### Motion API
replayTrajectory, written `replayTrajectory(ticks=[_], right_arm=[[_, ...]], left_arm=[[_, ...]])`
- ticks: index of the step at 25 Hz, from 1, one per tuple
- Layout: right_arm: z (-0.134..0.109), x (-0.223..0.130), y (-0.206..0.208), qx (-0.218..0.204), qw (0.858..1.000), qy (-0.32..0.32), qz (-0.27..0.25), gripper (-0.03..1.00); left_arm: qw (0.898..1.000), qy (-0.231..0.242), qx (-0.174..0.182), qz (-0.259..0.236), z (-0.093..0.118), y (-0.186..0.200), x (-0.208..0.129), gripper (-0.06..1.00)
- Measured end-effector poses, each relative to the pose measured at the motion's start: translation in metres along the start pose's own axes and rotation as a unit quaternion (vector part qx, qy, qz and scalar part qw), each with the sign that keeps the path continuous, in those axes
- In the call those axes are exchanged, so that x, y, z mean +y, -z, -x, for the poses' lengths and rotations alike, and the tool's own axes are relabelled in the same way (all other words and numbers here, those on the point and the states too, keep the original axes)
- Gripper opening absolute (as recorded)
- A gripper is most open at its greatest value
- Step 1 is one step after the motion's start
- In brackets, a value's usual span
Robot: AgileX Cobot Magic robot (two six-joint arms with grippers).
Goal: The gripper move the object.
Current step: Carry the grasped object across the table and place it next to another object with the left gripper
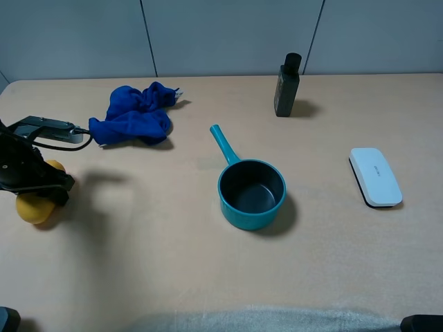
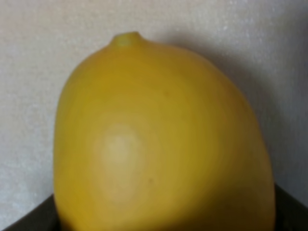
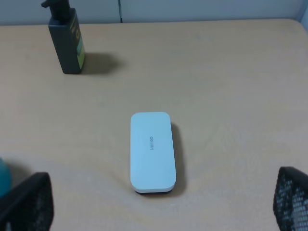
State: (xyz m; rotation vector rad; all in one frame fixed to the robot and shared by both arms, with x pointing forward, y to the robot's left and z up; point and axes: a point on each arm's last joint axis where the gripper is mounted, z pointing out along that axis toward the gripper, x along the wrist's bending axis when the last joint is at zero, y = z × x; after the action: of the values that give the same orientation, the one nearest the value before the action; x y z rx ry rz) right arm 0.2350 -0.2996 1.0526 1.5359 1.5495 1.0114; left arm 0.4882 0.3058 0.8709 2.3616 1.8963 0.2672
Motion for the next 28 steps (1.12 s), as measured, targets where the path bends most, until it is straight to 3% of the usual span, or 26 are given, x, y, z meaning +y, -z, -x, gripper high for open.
replayTrajectory(ticks=[16, 28], right_arm=[[0.0, 0.0, 0.0, 0.0, 1.0, 0.0, 0.0, 0.69], [0.0, 0.0, 0.0, 0.0, 1.0, 0.0, 0.0, 0.69]], left_arm=[[1.0, 0.015, 0.0, 0.001, 0.0, 0.001, 0.0, 0.62], [0.999, 0.034, 0.008, 0.02, -0.002, 0.034, -0.001, 0.62]])
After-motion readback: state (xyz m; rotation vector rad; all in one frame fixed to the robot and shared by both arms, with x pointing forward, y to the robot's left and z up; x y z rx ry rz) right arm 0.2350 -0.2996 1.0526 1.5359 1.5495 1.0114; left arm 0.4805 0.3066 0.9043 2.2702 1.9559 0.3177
